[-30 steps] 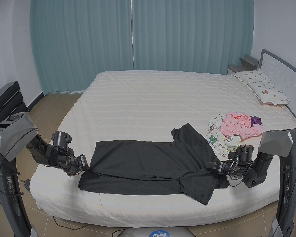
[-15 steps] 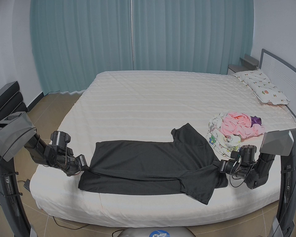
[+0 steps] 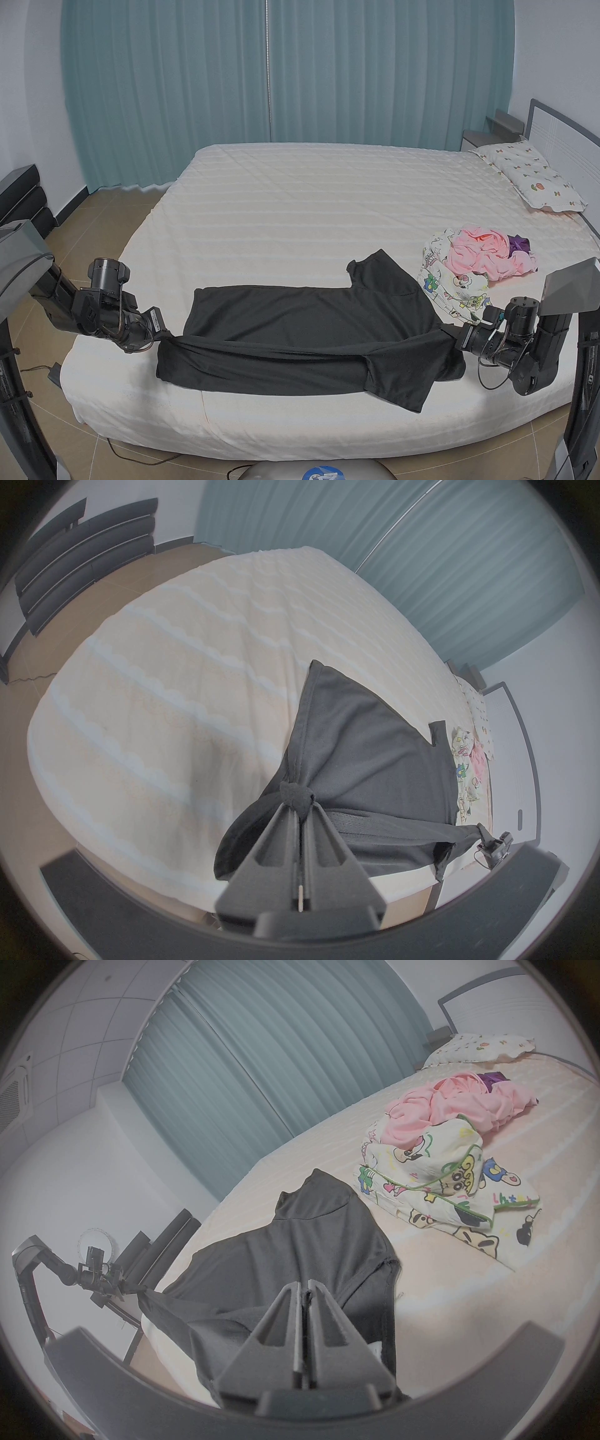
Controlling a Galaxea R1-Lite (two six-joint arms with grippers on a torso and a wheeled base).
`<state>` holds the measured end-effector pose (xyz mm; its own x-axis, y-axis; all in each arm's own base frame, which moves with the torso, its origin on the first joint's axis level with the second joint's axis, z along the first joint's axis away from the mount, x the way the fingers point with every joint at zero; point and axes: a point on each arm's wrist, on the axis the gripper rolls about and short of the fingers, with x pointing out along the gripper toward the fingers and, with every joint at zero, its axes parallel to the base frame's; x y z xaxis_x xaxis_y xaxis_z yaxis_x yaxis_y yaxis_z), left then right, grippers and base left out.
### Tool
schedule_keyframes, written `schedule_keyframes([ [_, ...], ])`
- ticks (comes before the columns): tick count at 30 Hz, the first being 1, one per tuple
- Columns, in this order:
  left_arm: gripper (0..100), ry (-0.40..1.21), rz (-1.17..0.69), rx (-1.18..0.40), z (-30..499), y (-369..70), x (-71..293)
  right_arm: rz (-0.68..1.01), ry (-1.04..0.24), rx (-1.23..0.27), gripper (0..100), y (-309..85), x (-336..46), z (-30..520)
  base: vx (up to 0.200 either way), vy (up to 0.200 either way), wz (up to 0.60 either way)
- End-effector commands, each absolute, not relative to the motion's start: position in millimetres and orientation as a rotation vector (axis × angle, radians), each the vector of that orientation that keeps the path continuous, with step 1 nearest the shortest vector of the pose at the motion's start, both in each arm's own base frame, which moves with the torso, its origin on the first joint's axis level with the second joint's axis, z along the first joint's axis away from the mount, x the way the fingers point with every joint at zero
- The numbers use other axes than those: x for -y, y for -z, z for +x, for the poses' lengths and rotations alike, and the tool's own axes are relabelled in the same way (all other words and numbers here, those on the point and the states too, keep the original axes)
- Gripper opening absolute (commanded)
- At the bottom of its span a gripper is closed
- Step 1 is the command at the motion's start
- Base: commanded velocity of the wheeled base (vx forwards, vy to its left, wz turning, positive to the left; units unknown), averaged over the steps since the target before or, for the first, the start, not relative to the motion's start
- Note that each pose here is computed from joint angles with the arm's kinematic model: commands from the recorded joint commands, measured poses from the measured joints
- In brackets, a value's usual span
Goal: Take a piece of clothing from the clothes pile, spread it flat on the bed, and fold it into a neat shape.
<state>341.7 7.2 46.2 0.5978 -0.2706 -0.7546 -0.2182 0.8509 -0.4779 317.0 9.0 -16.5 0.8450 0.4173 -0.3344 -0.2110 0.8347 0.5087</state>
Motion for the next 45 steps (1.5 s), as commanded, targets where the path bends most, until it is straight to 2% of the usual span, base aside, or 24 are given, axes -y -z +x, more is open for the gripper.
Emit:
schedule_keyframes([
  [1,0,0.046,-0.562,-0.912,327.0,-62.9,-7.9,0.492,-0.355,-0.442,0,3.9,-1.3,303.6,0.000,0.000,0.00],
  [10,0,0.087,-0.462,-0.910,307.6,-68.8,-7.6,0.535,-0.419,-0.450,0,-14.9,0.0,284.4,0.000,0.000,0.00],
  [22,0,0.068,-0.468,-0.944,294.7,-62.7,-11.5,0.542,-0.465,-0.433,0,-27.7,2.9,276.0,0.000,0.000,0.00],
  [30,0,0.043,-0.467,-0.923,317.9,-59.0,-14.4,0.535,-0.489,-0.424,0,-16.1,-3.1,298.6,0.000,0.000,0.00],
  [45,0,-0.022,-0.490,-0.989,367.5,-10.2,-16.7,0.558,-0.462,-0.519,0,13.3,-6.9,357.4,0.000,0.000,0.00],
])
